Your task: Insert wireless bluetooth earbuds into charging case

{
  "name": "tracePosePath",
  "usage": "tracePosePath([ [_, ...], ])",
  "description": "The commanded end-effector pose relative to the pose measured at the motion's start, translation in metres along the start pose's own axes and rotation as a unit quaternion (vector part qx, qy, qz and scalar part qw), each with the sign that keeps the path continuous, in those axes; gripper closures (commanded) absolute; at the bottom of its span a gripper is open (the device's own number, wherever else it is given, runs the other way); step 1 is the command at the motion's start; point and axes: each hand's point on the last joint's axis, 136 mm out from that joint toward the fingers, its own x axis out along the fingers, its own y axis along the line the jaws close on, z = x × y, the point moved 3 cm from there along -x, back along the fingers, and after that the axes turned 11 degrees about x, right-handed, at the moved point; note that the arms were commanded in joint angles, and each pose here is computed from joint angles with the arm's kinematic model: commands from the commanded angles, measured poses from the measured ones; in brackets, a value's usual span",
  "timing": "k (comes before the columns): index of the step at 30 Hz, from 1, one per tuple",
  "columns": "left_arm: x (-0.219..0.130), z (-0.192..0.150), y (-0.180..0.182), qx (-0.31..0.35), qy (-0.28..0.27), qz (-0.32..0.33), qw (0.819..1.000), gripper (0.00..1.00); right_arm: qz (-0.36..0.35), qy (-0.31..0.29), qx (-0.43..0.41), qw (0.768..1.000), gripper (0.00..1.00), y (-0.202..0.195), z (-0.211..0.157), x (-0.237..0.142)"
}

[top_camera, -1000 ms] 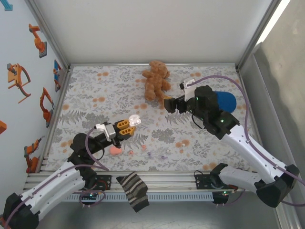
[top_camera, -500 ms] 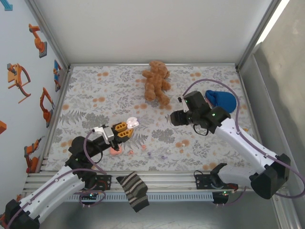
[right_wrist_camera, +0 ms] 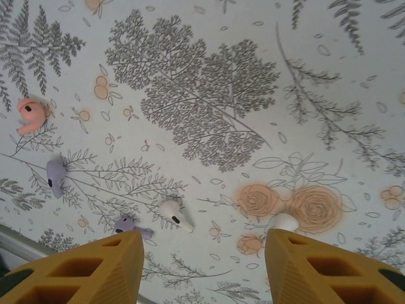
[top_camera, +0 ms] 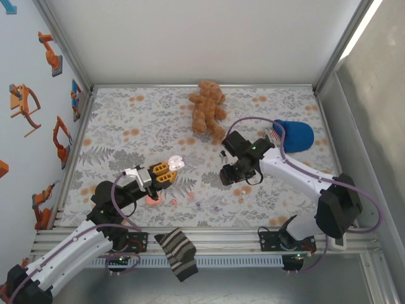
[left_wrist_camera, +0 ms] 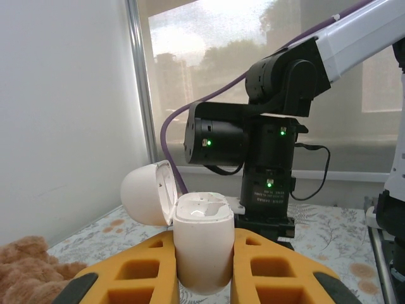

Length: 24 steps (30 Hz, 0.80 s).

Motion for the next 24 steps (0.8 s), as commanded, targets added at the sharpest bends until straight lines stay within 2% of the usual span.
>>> tracePosePath([
  [1,0.000,0.008,-0.001,0.009,-0.016,-0.003,1.000,0.92,-0.001,0.024,0.004,1.000,0.49,0.010,-0.011,0.016],
  [13,0.000,0.009,-0.001,0.008,-0.018,-0.005,1.000,0.92,-0.085,0.101,-0.063,0.989,0.51,0.024,-0.037,0.059],
  [24,-0.002,0.010,-0.001,0.006,-0.018,-0.004,1.000,0.92,-0.112,0.123,-0.078,0.983,0.52,0.020,-0.040,0.074],
])
